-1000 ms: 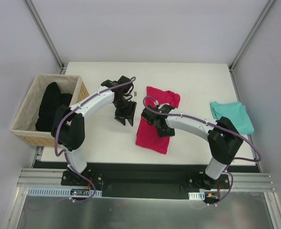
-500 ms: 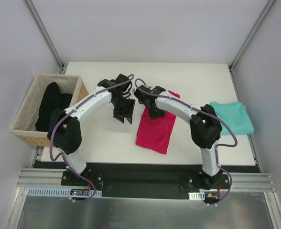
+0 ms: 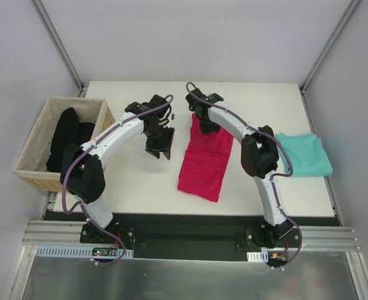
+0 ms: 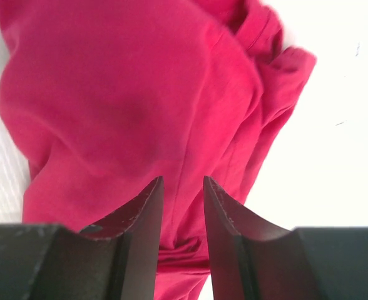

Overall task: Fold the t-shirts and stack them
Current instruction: Fold the folded rectangular tshirt in 1/3 of the way

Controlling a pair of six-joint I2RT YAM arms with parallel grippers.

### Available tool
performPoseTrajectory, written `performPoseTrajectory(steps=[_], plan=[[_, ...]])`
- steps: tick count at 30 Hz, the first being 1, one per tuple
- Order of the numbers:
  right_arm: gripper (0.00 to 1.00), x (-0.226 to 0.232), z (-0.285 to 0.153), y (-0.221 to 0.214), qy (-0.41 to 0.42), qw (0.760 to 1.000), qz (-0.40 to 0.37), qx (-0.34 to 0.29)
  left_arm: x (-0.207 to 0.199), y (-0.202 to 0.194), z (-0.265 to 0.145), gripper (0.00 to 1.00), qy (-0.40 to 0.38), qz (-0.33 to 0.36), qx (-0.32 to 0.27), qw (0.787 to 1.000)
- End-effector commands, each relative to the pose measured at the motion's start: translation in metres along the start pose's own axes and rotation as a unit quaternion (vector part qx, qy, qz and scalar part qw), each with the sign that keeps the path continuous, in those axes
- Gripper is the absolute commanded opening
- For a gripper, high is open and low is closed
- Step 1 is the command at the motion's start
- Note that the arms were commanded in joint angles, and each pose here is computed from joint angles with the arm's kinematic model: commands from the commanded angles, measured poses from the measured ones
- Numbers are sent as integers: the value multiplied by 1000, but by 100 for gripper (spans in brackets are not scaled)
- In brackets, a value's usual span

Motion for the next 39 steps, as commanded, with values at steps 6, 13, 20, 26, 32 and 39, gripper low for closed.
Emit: performPoseTrajectory(steps=[6,13,20,26,32,39], plan=[[36,-34,4,21,-13,1000,-1,-13,3,21,-23,45,1,7,-24,1000],[37,-55,17,20,-21,1000,15,0,0,37,-27,45,0,7,-29,1000],[37,-57,35,16,-11,1000,18,19,1,47,-22,45,4,4,-21,1000],[12,-48,47,19,11,1000,16,24,3,53,-20,45,8,-2,-20,1000],[5,-43,56,21,30,999,11,29,6,59,-19,45,11,-8,-17,1000],[11,-36,58,27,55,998,5,18,5,66,-19,44,9,-11,-18,1000]])
Point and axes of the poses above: each gripper's point midway between its finger pads, its own z axis out along the fingers, its own x axis along the line the jaws close on, y = z × x, the point moved 4 cm from there along -z, back along the fingers, and after that the axes turned 14 degrees about -z, right-handed, at the moved point
